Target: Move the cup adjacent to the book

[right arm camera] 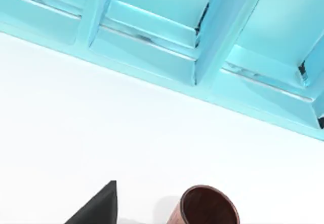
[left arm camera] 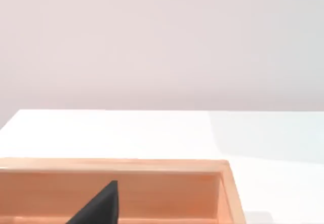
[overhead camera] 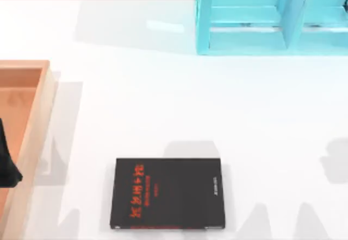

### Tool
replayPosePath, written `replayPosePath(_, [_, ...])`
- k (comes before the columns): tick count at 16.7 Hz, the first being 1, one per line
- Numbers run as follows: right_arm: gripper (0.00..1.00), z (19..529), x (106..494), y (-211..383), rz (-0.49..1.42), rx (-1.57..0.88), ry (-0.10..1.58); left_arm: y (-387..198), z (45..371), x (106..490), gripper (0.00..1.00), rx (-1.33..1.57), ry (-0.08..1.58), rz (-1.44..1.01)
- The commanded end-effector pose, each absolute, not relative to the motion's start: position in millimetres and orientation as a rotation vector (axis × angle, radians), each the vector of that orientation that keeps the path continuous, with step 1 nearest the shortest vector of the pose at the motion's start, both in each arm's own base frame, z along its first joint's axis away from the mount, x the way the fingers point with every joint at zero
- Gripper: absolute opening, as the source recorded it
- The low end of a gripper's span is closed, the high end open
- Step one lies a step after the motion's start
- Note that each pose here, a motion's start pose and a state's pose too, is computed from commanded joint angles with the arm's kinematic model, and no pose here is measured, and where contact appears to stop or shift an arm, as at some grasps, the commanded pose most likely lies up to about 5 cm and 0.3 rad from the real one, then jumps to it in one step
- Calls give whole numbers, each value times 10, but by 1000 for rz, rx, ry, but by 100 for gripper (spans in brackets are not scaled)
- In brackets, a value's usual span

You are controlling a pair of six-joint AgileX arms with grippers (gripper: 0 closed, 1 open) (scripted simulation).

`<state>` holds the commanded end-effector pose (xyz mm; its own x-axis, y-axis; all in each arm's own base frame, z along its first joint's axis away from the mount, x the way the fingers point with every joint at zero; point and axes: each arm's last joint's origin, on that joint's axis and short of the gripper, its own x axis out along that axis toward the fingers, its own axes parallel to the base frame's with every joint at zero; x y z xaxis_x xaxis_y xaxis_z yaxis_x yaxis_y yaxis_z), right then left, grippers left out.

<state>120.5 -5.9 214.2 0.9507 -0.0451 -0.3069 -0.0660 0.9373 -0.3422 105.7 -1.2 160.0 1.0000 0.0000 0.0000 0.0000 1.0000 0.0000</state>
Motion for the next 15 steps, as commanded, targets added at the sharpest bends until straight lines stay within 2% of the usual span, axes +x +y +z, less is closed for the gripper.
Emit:
replayPosePath(3, [100, 2414, 1465, -100, 103, -589, 547, -12, 1600, 1057, 100, 0, 0, 0])
replayPosePath(7, [100, 2655, 1956, -169, 348, -861, 837, -12, 1600, 1057, 100, 0, 0, 0])
replayPosePath(11, [100, 2776, 2507, -326, 616, -1055, 1037, -12, 1600, 1057, 100, 0, 0, 0])
replayPosePath(15, [100, 2668, 2969, -487, 912, -1157, 1175, -12, 1600, 1057, 100, 0, 0, 0])
